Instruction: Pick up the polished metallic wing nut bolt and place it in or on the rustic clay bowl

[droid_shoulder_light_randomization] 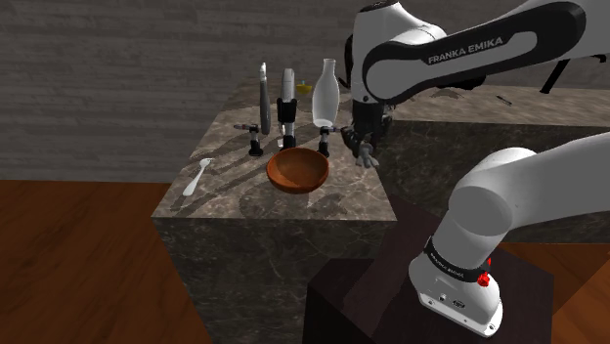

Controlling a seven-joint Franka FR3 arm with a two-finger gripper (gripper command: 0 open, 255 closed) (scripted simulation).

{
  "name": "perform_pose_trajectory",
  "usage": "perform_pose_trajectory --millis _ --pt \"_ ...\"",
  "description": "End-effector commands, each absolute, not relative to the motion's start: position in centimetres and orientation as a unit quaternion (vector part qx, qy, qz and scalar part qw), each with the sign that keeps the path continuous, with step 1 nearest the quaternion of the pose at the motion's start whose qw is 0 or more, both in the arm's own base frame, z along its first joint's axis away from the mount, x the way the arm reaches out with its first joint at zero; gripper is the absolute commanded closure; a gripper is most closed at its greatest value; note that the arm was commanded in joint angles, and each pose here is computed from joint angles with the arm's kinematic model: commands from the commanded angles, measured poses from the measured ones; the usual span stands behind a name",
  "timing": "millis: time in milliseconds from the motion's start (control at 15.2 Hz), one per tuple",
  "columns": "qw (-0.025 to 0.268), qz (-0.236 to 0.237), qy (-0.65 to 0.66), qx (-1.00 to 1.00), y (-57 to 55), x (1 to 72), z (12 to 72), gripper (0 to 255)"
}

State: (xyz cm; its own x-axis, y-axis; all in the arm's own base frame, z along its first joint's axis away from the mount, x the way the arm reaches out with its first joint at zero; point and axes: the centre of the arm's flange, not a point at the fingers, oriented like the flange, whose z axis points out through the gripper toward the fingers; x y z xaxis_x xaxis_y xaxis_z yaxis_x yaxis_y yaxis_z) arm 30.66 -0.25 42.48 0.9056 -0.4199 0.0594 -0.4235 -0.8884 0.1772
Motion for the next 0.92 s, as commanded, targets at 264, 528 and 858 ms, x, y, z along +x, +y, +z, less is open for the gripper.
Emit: perform_pose_trajectory --millis 264,528,858 --pt "0.093 0.009 -0.217 0.972 -0.2 30.7 45.6 255" --pt "0.093 0.009 -0.217 0.972 -0.2 30.7 47.7 255" --pt "0.093 0.009 -0.217 0.972 -0.2 30.7 50.2 255"
